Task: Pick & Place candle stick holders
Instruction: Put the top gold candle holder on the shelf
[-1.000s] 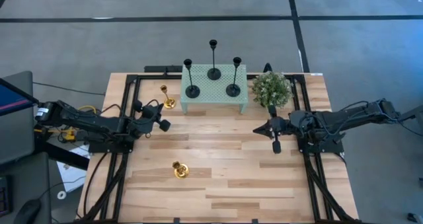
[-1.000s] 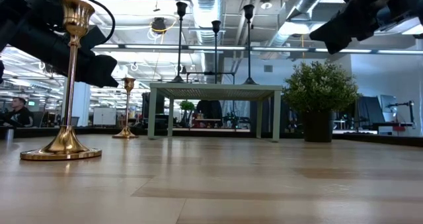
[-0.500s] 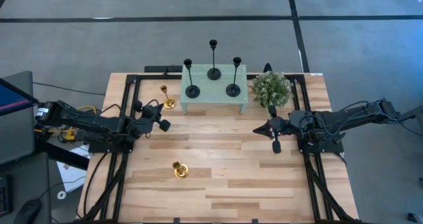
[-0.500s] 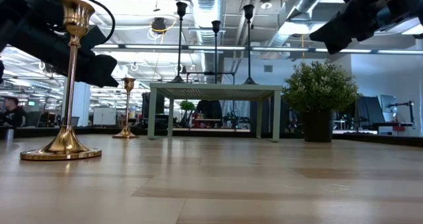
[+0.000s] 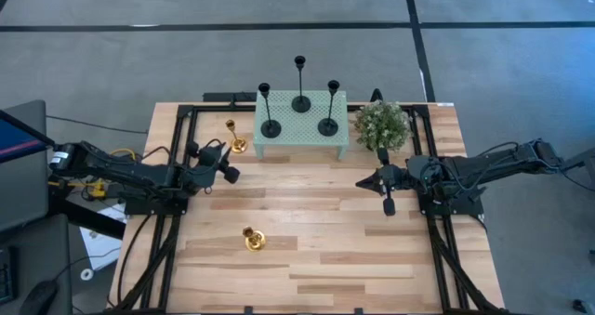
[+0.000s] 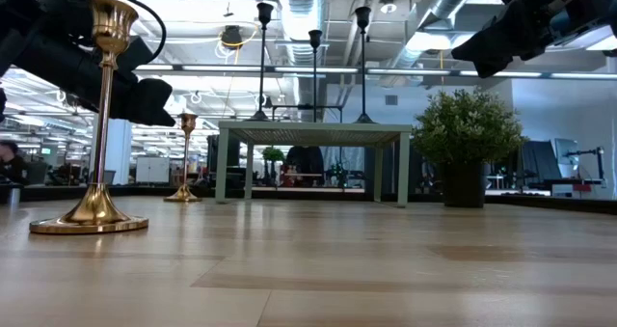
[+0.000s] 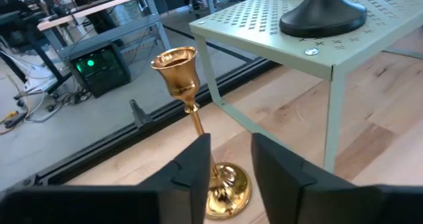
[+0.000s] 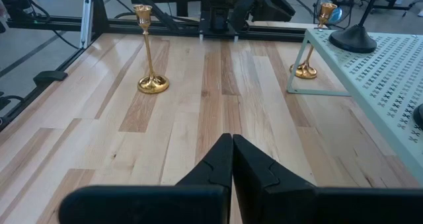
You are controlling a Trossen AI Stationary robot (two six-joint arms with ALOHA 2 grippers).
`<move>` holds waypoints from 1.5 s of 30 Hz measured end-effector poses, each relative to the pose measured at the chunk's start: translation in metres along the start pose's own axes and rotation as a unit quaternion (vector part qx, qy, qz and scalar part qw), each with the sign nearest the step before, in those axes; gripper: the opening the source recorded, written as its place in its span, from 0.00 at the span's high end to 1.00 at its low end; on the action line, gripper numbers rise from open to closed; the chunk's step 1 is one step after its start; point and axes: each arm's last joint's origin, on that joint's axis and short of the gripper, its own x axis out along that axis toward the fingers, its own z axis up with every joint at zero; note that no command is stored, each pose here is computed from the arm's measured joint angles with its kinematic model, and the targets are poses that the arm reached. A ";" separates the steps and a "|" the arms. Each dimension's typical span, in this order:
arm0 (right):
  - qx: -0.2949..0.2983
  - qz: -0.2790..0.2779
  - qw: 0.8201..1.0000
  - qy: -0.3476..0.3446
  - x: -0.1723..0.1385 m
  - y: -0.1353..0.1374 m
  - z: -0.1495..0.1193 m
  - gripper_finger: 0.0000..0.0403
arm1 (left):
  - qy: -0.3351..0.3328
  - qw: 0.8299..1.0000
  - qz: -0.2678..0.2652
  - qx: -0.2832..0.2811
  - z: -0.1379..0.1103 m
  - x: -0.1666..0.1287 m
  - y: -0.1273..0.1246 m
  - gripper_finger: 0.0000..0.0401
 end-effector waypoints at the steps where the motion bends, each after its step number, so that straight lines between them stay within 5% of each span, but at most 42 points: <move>1: 0.000 0.000 1.000 0.000 0.000 0.000 0.000 1.00 | 0.000 1.000 0.000 -0.001 0.000 0.000 0.000 0.70; 9: 0.000 0.000 1.000 0.000 0.000 0.000 0.000 1.00 | 0.003 1.000 -0.011 -0.003 0.000 0.000 -0.001 0.51; 16: -0.001 0.000 1.000 0.000 0.000 0.000 0.000 1.00 | 0.004 0.996 -0.013 -0.086 0.000 0.000 -0.001 0.37; 21: -0.001 0.000 1.000 0.000 0.000 0.000 0.000 1.00 | 0.003 0.996 -0.012 -0.090 0.000 0.000 -0.001 0.30; 45: -0.001 0.000 1.000 0.000 0.000 0.000 0.000 1.00 | 0.057 0.994 0.065 -0.068 -0.010 0.035 0.014 0.33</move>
